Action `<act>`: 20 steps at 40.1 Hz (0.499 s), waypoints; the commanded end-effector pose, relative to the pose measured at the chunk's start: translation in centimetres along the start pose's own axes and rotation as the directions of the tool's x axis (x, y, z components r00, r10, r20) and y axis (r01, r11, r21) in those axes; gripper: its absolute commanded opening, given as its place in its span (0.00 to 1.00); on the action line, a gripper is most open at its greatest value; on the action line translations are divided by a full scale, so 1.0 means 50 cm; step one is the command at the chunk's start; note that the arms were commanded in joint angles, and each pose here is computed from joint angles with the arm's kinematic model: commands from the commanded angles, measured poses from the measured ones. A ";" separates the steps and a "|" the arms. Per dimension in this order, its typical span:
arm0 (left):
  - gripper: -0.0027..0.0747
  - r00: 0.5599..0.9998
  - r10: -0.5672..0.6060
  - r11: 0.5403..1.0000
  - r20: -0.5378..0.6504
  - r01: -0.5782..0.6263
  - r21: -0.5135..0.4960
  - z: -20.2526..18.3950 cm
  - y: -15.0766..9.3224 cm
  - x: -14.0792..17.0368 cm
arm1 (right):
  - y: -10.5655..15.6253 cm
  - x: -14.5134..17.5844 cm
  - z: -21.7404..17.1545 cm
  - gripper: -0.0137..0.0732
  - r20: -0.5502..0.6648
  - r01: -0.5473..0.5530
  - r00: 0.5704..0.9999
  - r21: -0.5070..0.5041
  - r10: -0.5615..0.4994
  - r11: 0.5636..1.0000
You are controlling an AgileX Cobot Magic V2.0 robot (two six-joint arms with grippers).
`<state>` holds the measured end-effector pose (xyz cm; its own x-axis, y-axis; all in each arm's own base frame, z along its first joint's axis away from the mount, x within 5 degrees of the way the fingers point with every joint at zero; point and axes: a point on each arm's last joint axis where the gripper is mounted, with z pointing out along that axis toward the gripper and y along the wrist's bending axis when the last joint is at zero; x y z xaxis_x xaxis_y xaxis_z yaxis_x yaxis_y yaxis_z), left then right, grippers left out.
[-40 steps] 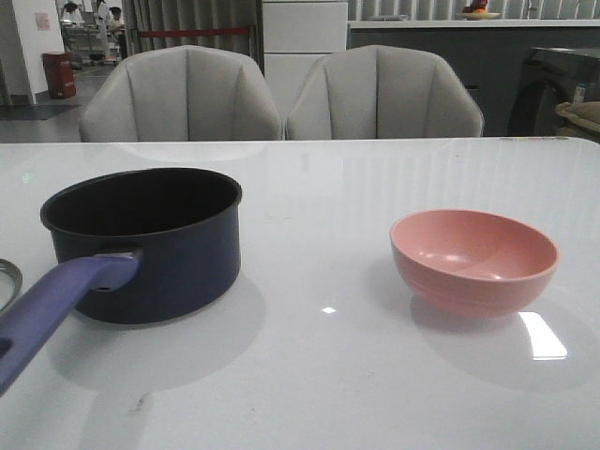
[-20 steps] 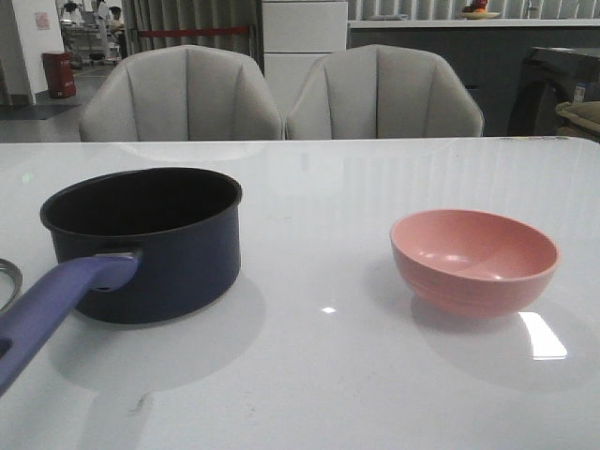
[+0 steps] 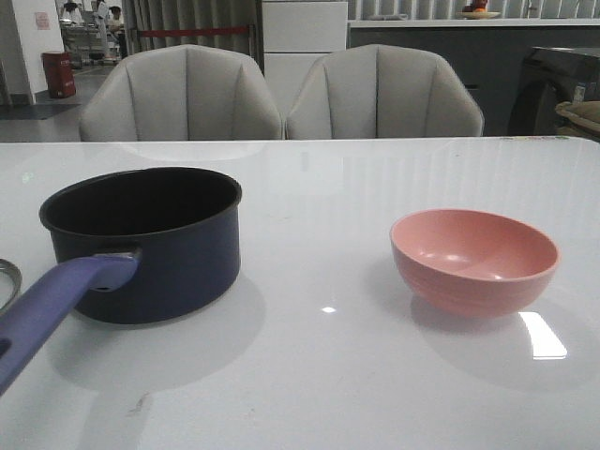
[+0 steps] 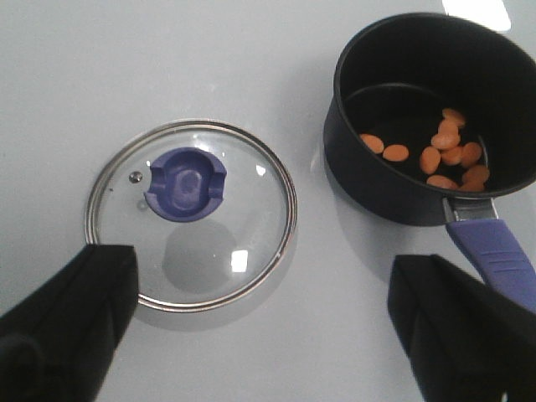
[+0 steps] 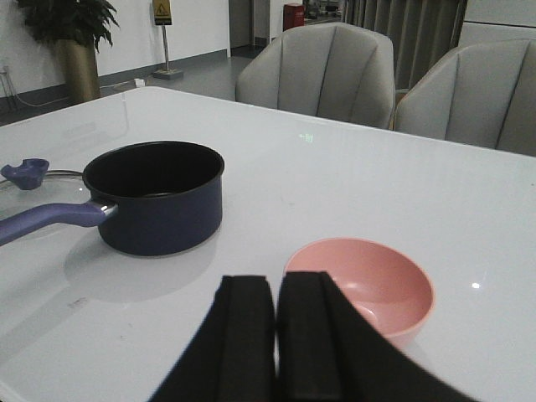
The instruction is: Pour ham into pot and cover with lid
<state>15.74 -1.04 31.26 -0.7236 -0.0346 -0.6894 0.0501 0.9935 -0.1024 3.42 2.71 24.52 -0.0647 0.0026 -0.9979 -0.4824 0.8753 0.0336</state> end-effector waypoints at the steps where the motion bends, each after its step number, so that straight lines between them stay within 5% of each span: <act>1: 0.85 0.999 -0.046 0.999 -0.023 0.047 0.020 0.025 -0.005 -0.049 | -0.003 -0.028 -0.009 0.37 0.104 0.006 0.995 0.025 -0.009 1.000; 20: 0.85 0.962 -0.042 0.999 -0.270 0.037 -0.027 0.211 0.018 -0.144 | -0.003 -0.028 -0.009 0.37 0.104 0.006 0.995 0.025 -0.009 1.000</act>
<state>27.09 -1.09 27.39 -0.9060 -0.0432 -0.4212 0.0060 0.9934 -0.1149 3.42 2.71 24.52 -0.0647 0.0026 -0.9979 -0.4824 0.8753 0.0336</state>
